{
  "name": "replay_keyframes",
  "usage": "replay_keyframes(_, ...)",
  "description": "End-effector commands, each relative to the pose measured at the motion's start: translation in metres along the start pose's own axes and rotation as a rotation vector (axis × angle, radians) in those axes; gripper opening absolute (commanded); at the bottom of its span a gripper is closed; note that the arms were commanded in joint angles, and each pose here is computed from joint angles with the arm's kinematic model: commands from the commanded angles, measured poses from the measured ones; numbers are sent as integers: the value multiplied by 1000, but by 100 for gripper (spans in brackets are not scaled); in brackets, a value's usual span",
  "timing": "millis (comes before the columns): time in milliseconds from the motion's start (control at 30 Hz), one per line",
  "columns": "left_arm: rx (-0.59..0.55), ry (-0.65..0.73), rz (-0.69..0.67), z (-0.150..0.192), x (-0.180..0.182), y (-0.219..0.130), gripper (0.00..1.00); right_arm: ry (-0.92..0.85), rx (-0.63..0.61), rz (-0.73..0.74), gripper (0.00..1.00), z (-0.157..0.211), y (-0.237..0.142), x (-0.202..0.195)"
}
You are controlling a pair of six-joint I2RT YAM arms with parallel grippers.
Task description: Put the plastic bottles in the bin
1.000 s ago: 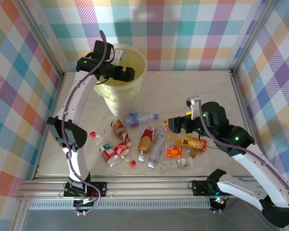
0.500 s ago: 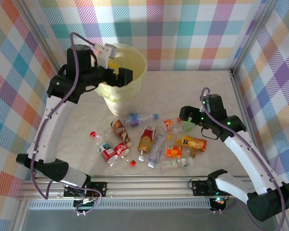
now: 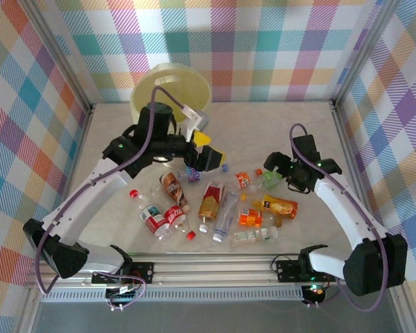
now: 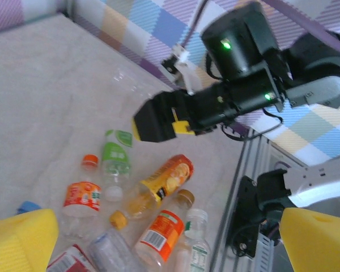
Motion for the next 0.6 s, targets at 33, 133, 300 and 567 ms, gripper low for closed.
replay_keyframes(33,-42,44,100,0,-16,13,100,92,-14,14,100,-8,18,-3)
replay_keyframes(133,-34,34,136,9,-20,24,100,143,0,35,99,-13,31,-8)
replay_keyframes(300,11,29,185,25,-27,42,100,201,3,78,96,-16,51,-14)
replay_keyframes(567,103,49,248,47,-43,70,100,267,11,122,92,-21,82,-16)
Point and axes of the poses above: each hand's point on the last joint's axis, 136 mm out from that joint toward the fingers, its own y axis out along the fingers, its own x axis along the line the jaws close on, z = x × y, the point moved 9 cm from there along -y, back along the fingers, and after that the axes turned 6 degrees about y, right-handed, at the moved point
